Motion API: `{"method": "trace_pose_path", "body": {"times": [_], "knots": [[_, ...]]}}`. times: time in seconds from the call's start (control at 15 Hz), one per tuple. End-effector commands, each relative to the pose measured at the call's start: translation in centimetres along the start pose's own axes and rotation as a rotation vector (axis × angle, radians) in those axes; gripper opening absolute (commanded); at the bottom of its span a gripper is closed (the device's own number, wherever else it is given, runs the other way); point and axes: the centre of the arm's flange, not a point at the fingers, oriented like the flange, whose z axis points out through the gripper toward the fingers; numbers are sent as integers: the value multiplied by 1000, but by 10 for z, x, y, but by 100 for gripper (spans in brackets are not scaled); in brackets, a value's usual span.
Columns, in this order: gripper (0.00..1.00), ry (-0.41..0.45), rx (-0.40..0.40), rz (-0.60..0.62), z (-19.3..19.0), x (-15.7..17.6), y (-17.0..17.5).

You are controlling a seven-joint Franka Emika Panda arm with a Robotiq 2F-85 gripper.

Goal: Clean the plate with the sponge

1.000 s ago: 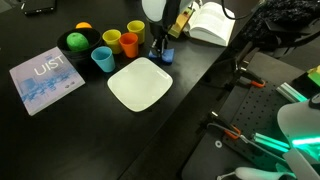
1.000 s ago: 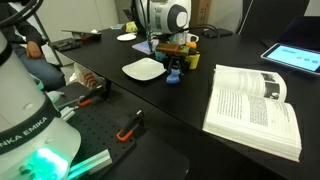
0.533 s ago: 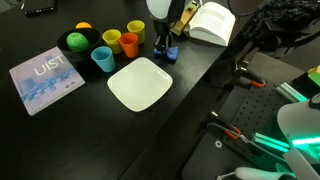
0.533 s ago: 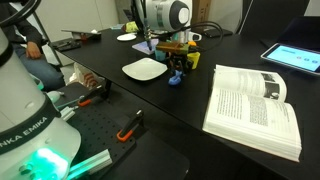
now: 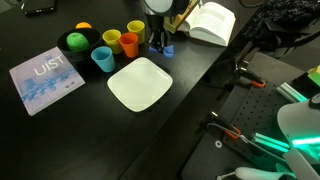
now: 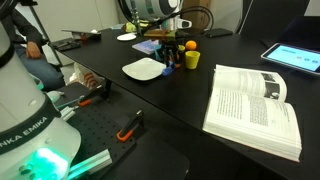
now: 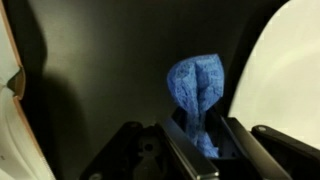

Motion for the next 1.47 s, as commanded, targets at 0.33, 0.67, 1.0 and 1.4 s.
{"method": "trace_pose_path", "body": {"times": [0.33,0.67,1.0,1.4], "knots": [[11,97,-1,-139,3,-39,-131],[10,155,-14,-221,17,-45,-155],[8,121,3,-239,26,-48,-160],[8,75,98,-289,16,-66,-195]]}}
